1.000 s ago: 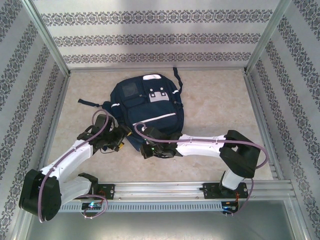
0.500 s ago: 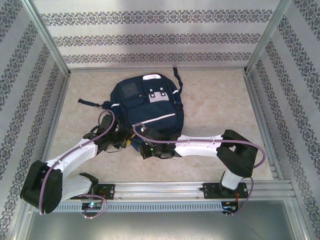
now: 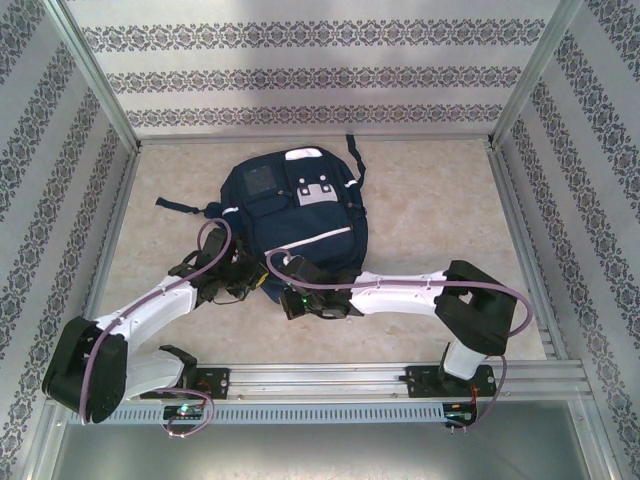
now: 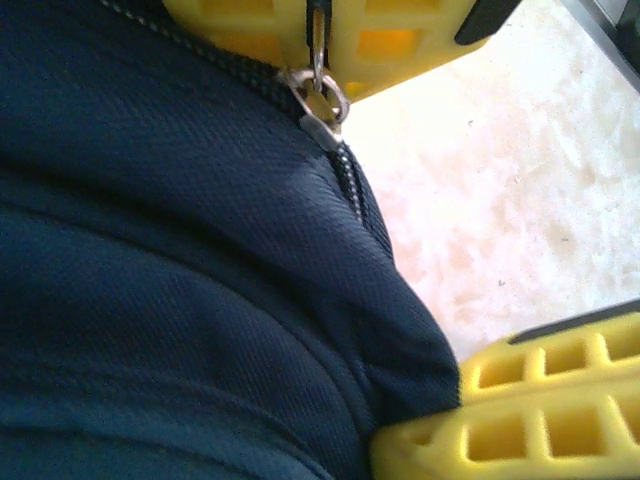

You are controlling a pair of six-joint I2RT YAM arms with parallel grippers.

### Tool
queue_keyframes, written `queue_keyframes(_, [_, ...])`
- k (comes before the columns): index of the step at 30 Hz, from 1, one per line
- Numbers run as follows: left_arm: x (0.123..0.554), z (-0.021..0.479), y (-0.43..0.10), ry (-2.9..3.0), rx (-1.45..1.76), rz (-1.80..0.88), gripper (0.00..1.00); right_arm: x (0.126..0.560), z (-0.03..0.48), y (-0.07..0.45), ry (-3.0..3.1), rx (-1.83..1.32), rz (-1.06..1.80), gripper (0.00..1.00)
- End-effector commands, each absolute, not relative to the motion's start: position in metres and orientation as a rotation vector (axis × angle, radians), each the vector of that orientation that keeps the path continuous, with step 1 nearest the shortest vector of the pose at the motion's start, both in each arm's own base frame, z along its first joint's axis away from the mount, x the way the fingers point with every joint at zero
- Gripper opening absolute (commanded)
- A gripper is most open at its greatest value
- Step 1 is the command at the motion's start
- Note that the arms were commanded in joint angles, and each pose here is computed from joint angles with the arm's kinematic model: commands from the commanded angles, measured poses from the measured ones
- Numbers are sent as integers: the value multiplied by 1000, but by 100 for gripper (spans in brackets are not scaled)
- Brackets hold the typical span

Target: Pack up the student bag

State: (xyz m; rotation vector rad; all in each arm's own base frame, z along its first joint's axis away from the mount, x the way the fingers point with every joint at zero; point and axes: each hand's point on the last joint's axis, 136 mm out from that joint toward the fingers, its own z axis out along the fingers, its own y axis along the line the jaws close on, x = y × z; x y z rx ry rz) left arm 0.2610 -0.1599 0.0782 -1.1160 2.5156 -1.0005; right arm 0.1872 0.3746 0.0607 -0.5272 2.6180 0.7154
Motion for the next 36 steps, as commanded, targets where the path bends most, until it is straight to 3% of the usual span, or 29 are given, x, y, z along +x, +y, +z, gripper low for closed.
queue_keyframes(1, [264,84,-146,2494,-1106,-898,0,185,57,344,2628,-546,558,0])
queue_keyframes(21, [262,89,-129,2489,-1100,-834,0,211,48,249,2710,-504,403,0])
queue_keyframes(28, [269,95,-120,2476,-1064,-784,0,221,63,238,2621,-560,393,0])
queue_keyframes(32, [283,99,-114,2502,-1025,-766,14,210,79,273,2567,-657,576,0])
queue_keyframes(36, [297,115,-87,2482,-1008,-642,50,198,94,326,2514,-742,665,0])
